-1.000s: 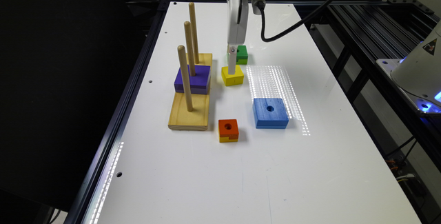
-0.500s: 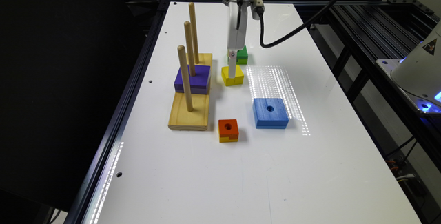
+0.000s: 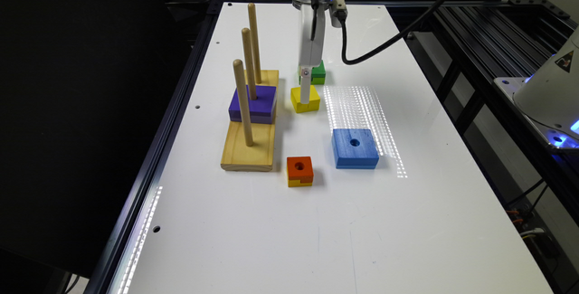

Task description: Pick up yellow block.

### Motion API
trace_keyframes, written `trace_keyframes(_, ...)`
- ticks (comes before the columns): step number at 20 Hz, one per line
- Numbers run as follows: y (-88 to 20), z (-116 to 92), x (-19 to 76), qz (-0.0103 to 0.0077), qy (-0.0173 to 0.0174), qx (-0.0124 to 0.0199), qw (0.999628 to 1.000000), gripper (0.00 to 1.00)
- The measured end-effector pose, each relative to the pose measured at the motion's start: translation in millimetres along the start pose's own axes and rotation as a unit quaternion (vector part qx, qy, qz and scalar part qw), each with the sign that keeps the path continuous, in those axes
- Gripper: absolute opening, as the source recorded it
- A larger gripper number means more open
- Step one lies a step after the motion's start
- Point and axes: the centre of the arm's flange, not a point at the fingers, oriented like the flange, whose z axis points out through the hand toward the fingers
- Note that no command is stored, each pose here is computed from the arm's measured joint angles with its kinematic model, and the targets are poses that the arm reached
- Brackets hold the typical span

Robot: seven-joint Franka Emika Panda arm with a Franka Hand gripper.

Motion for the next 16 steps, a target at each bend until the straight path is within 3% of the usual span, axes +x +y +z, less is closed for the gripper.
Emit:
trace_keyframes(3, -0.2, 0, -0.3, -0.0003, -0.0003, -0.0001, 1.000000, 1.00)
trace_keyframes(7, 1.0, 11, -1.7, -0.0004, -0.0042, -0.0037, 0.999984, 1.00)
trace_keyframes(12, 1.2, 19, -2.4, -0.0006, -0.0041, -0.0034, 0.999986, 1.00)
trace_keyframes(13, 0.5, 19, -3.0, -0.0014, -0.0042, -0.0032, 0.999985, 1.00)
trace_keyframes(16, -4.8, 19, -8.1, -0.0063, -0.0058, -0.0015, 0.999963, 1.00)
